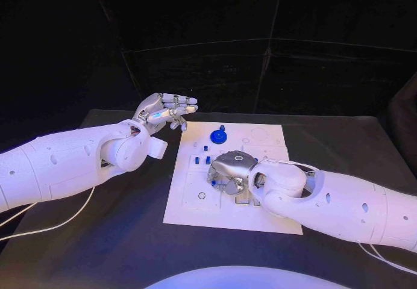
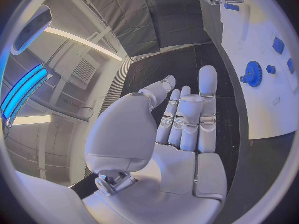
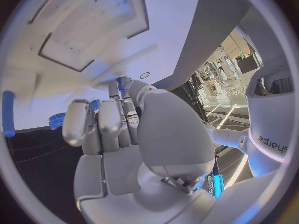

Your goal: Assemble the parts on the task board

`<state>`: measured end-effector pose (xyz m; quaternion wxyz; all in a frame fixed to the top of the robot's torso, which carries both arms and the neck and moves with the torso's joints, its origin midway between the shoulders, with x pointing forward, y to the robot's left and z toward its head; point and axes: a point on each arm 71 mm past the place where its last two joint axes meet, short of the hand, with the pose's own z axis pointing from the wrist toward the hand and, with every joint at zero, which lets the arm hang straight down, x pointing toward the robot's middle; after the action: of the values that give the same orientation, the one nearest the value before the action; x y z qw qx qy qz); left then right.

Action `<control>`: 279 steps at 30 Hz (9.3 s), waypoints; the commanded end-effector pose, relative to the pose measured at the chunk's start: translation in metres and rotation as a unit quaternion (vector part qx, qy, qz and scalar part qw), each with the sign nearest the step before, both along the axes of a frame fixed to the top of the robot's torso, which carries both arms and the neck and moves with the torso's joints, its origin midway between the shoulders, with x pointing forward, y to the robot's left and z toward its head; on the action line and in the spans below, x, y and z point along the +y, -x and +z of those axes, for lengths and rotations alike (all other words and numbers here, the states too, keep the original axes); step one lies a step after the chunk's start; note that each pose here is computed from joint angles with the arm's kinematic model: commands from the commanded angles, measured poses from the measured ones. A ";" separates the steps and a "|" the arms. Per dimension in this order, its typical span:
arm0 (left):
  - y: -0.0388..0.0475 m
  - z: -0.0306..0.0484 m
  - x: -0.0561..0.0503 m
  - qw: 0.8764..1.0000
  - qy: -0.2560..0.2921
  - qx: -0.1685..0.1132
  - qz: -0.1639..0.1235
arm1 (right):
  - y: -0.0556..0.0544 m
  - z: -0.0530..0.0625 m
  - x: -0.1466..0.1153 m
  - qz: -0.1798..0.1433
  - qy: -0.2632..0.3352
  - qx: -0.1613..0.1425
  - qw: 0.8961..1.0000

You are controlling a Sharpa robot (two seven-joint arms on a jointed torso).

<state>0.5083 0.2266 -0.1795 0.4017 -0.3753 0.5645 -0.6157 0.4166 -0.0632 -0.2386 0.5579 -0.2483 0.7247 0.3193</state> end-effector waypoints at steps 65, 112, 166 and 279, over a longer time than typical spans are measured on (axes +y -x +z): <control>-0.0023 -0.0007 0.004 1.000 0.001 0.006 -0.003 | -0.026 0.026 -0.108 -0.137 0.022 -0.037 0.990; -0.0020 -0.0013 -0.002 1.000 0.001 0.011 -0.010 | 0.017 0.032 0.014 0.021 -0.078 0.048 0.996; -0.0026 -0.0018 -0.003 1.000 0.001 0.014 -0.013 | 0.020 0.008 0.028 0.034 0.000 0.039 0.999; 0.0019 -0.0011 0.002 1.000 0.000 0.020 -0.013 | 0.029 0.024 -0.172 -0.312 -0.011 0.103 0.944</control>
<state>0.5066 0.2290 -0.1820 0.3841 -0.3805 0.5794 -0.6099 0.3876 -0.2351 -0.2121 0.5577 0.0430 0.8078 0.1857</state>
